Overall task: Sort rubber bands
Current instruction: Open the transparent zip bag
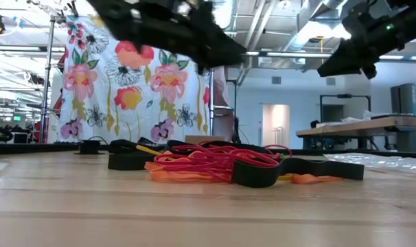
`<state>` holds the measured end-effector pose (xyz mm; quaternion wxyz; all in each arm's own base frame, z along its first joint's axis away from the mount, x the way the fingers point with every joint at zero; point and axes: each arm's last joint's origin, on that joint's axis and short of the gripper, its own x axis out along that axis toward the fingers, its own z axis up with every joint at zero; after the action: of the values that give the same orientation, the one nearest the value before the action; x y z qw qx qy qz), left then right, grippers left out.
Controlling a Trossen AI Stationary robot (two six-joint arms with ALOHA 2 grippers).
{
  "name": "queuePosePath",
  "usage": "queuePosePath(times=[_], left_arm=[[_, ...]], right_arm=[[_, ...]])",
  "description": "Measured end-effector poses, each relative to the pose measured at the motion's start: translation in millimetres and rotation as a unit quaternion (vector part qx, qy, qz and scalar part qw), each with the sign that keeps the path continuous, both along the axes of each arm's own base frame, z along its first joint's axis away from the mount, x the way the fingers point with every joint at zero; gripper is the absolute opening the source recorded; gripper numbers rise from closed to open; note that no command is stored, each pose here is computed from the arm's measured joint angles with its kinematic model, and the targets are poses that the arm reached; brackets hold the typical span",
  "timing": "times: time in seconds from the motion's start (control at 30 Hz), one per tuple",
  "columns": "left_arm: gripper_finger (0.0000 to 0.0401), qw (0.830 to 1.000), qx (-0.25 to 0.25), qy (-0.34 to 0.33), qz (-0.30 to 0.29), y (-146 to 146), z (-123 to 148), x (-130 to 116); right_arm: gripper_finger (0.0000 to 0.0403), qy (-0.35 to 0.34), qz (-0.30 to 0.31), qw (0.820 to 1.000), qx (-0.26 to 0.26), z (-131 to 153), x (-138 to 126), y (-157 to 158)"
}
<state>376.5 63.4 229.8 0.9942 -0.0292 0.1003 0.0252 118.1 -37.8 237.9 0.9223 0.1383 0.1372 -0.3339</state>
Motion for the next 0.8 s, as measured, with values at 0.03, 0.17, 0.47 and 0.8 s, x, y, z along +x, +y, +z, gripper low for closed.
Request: queuePosePath(times=[0.03, 0.17, 0.47, 0.8], left_arm=[[0.0162, 1.0, 0.001, 0.011, -0.003, 1, -6, 13], [0.0162, 0.998, 0.006, 0.045, -0.041, 1, -34, 62], [0.0162, 0.994, 0.033, 0.063, -0.077, 2, -76, 145], [0.0162, 0.991, 0.052, 0.119, -0.045, 12, -111, 186]], right_arm=[[0.0071, 0.002, -0.003, 1.0, 0.0, 0, 0, -1], [0.0071, 0.018, -0.011, 1.0, 0.004, -3, -2, -2], [0.0071, 0.058, -0.012, 0.998, 0.014, -10, -6, -2], [0.0071, 0.071, -0.012, 0.997, 0.017, -12, -7, -1]])
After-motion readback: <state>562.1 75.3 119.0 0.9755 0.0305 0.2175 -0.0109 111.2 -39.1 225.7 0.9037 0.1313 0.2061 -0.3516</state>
